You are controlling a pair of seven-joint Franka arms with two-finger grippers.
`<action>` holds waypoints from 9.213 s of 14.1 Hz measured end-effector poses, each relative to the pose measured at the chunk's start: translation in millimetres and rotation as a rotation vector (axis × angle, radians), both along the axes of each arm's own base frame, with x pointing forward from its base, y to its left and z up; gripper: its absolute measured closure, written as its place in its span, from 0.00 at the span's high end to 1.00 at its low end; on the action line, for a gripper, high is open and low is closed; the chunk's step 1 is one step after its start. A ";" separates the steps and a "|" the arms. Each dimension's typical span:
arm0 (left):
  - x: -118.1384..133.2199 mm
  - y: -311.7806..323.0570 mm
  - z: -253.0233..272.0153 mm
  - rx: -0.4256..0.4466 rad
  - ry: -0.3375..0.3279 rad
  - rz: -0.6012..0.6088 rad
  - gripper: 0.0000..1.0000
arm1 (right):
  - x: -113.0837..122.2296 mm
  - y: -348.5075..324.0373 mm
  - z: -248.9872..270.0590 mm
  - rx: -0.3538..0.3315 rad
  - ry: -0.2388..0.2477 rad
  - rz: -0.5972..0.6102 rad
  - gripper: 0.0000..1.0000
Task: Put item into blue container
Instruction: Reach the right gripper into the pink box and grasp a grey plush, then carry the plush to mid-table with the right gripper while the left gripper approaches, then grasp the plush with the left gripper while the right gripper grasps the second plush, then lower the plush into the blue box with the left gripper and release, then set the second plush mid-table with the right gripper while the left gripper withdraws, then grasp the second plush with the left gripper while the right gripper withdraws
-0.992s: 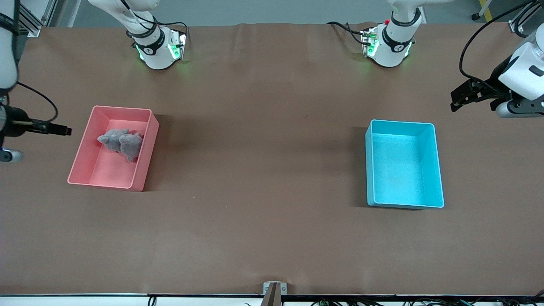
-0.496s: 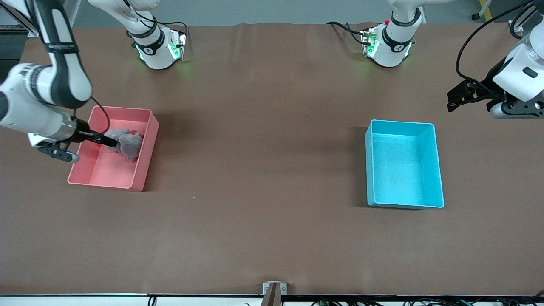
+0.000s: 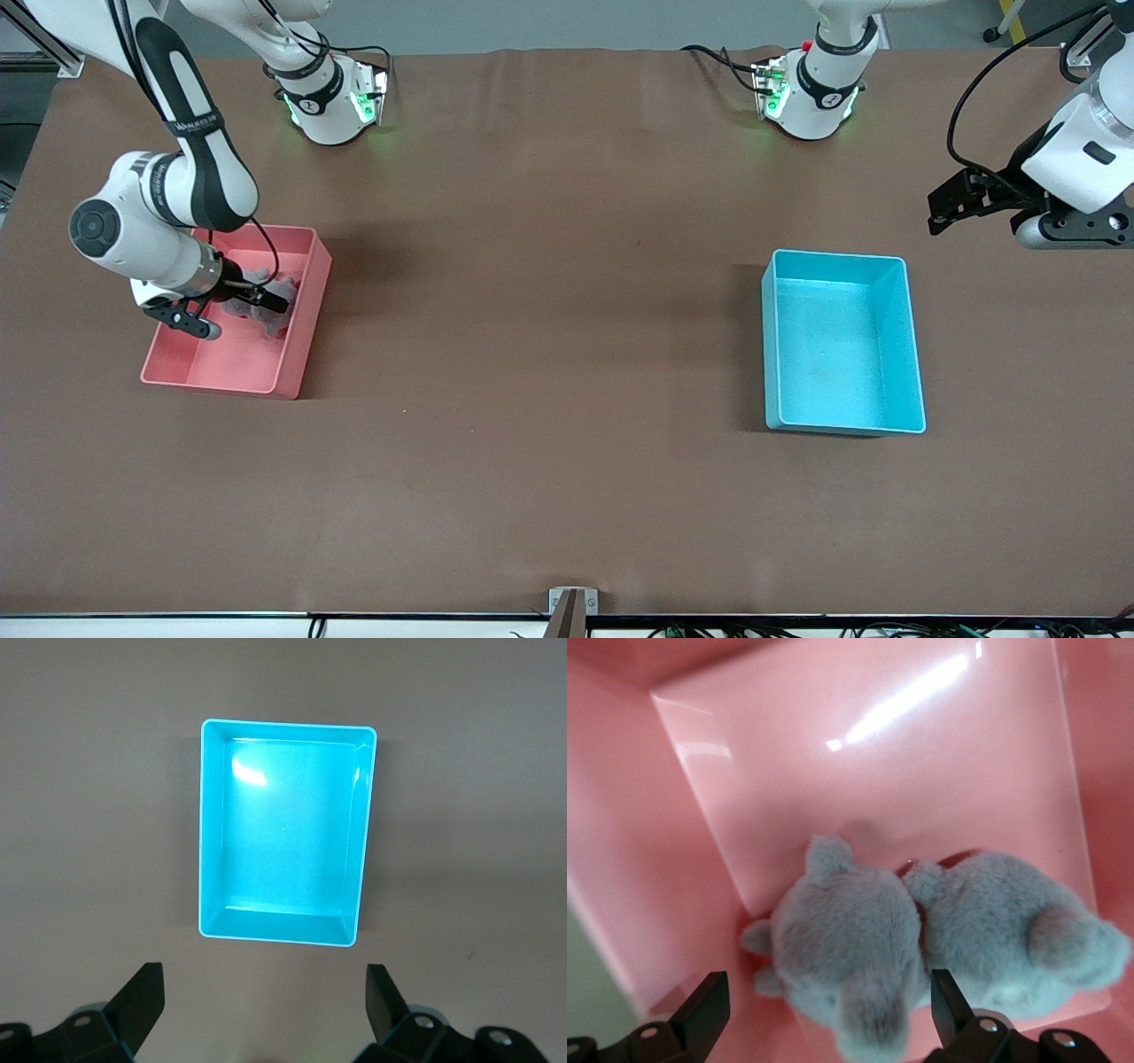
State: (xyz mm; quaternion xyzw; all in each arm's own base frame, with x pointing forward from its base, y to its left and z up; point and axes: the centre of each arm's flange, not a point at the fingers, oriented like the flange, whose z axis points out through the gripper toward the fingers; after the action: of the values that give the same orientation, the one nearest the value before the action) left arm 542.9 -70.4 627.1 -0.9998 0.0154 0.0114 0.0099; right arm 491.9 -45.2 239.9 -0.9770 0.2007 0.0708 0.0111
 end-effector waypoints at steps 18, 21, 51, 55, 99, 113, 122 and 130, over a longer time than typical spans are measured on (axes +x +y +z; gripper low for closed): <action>6.5 -5.9 -13.1 0.000 0.020 0.029 1.00 | 47.5 -5.1 62.8 0.032 0.168 -0.008 0.19; 12.4 -3.2 -25.7 -0.007 0.044 0.064 1.00 | 85.1 20.4 162.2 0.009 0.181 -0.096 0.17; -6.8 -333.3 -316.5 -0.095 0.295 0.954 1.00 | 100.1 362.0 113.5 -0.051 0.028 -0.329 1.00; -12.8 -413.0 -342.8 -0.176 0.271 1.113 0.99 | 109.8 228.8 139.3 -0.104 0.063 -0.154 1.00; 83.2 5.1 -358.5 0.229 0.130 0.528 0.21 | 73.0 340.5 132.6 -0.030 0.044 -0.395 0.13; 81.5 -196.0 -255.1 -0.015 0.104 0.669 1.00 | 55.8 501.5 -2.7 -0.018 -0.057 -0.607 0.19; 57.5 -343.7 -346.0 -0.313 0.219 1.095 1.00 | 75.0 496.2 26.4 -0.021 -0.122 -0.492 0.96; -12.9 -441.7 -408.7 -0.341 0.277 1.247 1.00 | 147.2 266.2 161.1 -0.045 0.041 -0.051 1.00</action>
State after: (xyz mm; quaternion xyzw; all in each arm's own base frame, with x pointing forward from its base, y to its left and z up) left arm 530.0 -512.1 218.4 -0.7983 -0.5636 0.1408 -0.1591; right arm 639.0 221.0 401.0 -0.9700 0.2271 0.0857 -0.0133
